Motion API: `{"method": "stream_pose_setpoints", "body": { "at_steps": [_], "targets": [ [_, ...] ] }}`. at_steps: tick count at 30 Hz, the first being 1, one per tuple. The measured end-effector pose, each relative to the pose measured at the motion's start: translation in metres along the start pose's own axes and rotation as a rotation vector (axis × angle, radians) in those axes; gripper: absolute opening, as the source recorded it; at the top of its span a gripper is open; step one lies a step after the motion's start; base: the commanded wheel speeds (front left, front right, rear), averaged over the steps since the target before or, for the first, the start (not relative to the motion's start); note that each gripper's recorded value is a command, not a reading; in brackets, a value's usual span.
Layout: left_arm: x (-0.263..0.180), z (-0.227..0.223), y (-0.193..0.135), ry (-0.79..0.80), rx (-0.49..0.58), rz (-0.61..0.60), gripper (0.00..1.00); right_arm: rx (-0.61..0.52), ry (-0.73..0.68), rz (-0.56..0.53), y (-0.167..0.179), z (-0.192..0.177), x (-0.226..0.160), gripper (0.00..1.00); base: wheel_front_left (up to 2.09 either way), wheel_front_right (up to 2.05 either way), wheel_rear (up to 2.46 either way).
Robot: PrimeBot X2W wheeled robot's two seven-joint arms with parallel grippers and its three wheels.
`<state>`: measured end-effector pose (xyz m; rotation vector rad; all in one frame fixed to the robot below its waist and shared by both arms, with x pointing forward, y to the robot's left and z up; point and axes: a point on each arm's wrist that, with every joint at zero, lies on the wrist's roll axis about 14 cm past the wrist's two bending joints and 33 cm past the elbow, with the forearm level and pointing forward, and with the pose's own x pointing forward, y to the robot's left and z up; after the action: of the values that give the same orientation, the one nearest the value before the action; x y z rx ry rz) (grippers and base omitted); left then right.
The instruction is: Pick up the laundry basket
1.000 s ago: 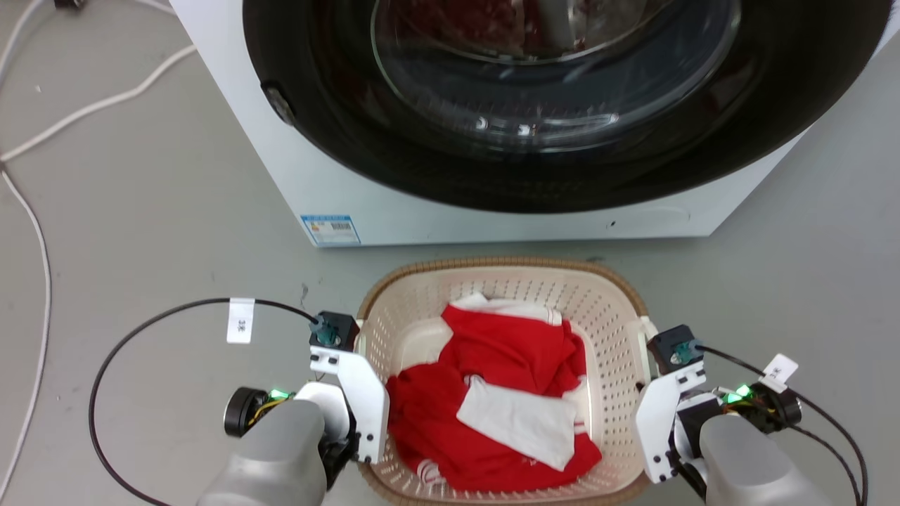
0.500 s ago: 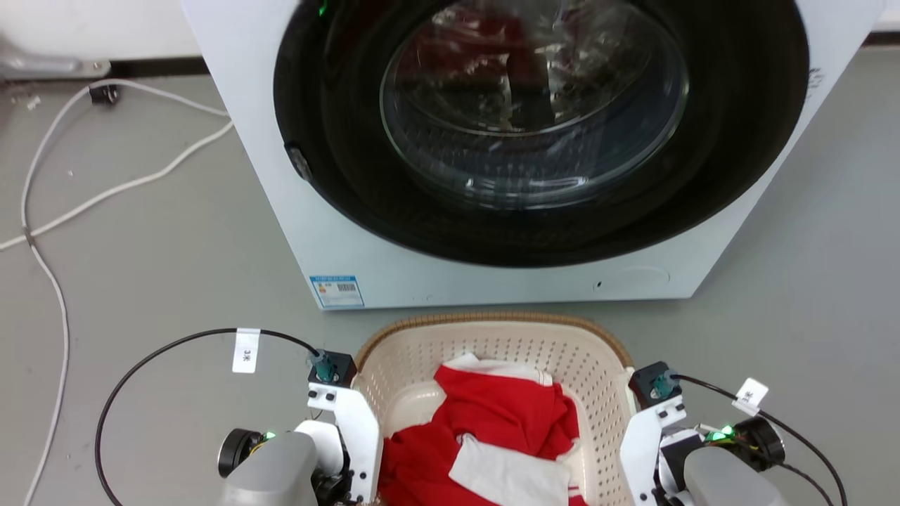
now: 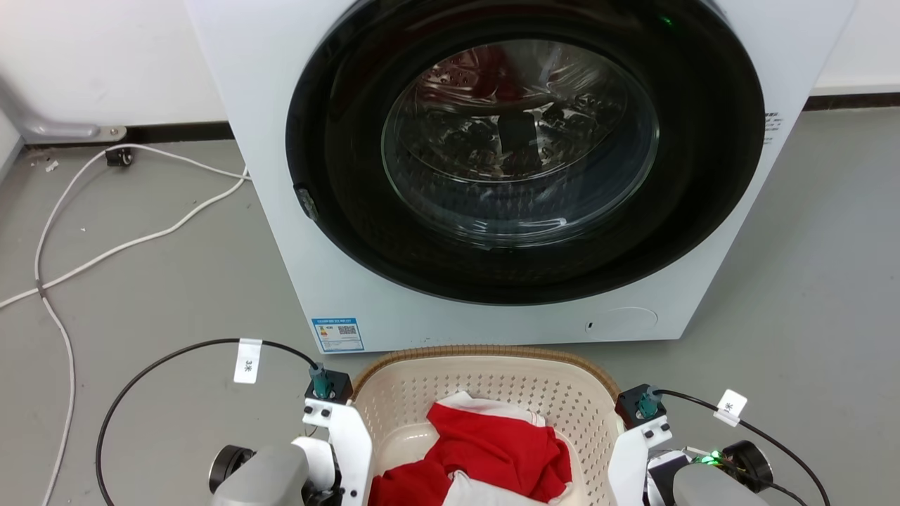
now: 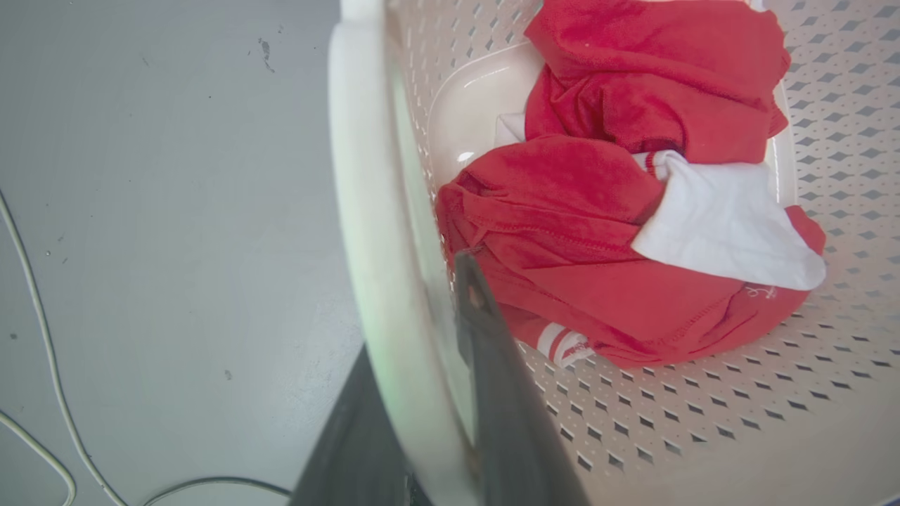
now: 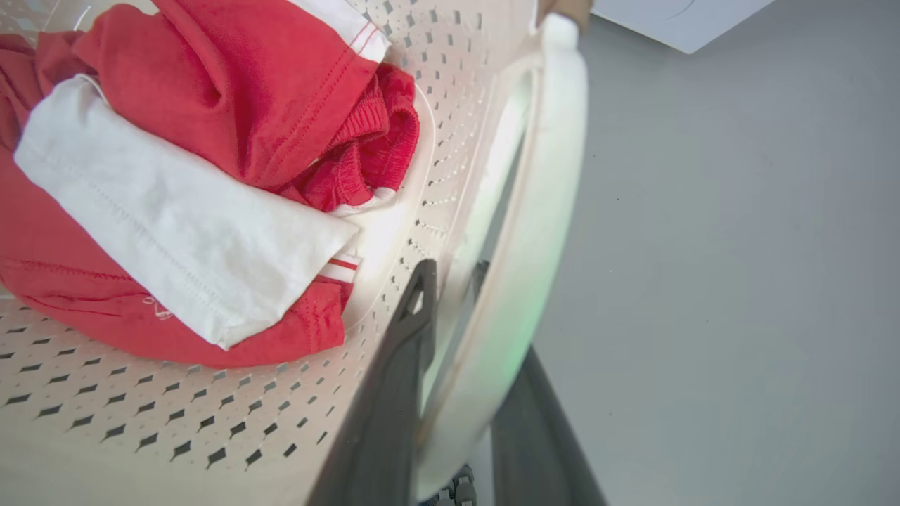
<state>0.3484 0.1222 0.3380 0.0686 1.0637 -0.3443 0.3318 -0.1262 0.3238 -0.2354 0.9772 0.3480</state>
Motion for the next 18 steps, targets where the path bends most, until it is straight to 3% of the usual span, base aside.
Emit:
{"method": "stream_pose_setpoints", "body": {
  "at_steps": [18],
  "targets": [
    [-0.0040,-0.0027,-0.0031,-0.009,0.013,-0.002,0.00,0.005,-0.009,0.000,-0.0005,-0.0017,-0.0070,0.00,0.00,0.00,0.00]
  ]
}}
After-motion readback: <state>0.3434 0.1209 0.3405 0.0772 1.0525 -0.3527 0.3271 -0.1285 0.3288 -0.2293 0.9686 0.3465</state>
